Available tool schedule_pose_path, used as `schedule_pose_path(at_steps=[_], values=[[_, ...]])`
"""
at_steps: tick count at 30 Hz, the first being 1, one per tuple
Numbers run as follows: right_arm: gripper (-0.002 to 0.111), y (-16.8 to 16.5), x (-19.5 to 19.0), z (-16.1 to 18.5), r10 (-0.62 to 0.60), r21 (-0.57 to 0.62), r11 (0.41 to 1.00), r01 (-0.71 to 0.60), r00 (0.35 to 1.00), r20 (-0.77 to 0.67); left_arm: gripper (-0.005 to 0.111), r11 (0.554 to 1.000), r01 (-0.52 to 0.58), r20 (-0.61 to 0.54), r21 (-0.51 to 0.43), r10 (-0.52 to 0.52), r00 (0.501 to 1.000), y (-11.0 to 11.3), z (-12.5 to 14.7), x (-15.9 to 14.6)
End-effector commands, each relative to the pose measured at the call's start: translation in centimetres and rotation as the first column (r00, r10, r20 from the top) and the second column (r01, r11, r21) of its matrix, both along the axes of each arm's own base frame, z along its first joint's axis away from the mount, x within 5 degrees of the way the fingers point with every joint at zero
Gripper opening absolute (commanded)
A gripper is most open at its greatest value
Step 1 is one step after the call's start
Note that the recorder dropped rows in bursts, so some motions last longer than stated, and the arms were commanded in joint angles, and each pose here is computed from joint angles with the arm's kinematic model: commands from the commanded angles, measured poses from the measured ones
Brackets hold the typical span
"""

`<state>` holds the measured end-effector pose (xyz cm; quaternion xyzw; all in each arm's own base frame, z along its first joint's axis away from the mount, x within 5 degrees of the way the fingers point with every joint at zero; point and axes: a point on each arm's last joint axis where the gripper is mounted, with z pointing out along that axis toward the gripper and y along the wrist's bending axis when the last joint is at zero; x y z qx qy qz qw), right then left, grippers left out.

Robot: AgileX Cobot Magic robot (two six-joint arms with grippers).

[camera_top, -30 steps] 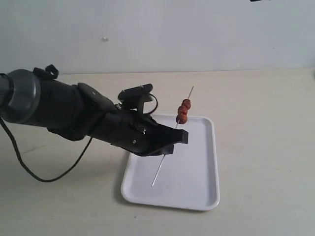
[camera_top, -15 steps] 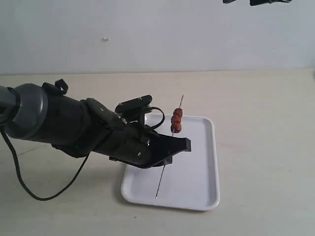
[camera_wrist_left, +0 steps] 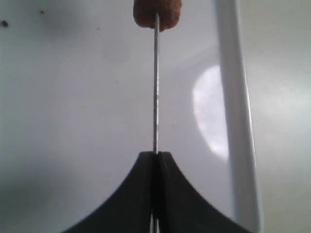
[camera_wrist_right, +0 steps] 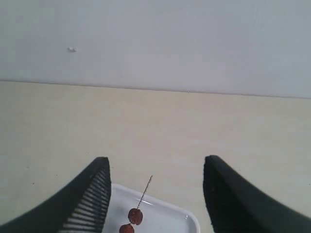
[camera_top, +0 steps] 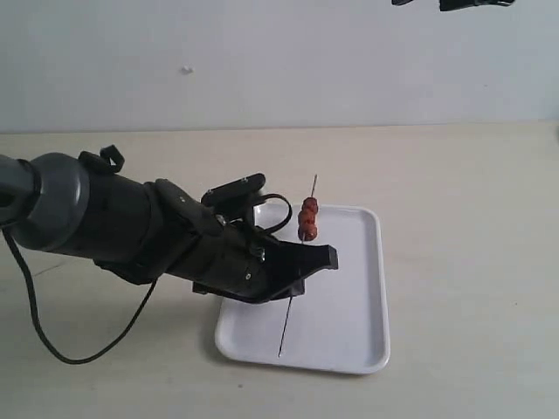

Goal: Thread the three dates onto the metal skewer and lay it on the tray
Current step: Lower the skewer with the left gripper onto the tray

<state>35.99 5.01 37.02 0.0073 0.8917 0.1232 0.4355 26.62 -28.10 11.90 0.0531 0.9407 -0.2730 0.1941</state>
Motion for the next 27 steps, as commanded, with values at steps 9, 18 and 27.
schedule_pose_path(at_steps=[9,18,27], values=[[0.055,-0.01,-0.24,0.10,0.011,-0.009,1.000,-0.011,1.000,-0.002,0.000,1.000,0.016,-0.056,-0.008,-0.016,0.998,-0.41,-0.93,-0.19],[0.050,0.00,-0.25,0.09,0.012,-0.010,1.000,-0.012,1.000,-0.004,0.023,0.999,0.034,-0.063,-0.007,-0.034,0.997,-0.45,-0.95,-0.33],[0.050,0.00,-0.26,0.07,0.025,-0.027,0.999,-0.025,1.000,-0.002,0.041,0.999,0.036,-0.066,-0.008,-0.037,0.997,-0.46,-0.95,-0.37]])
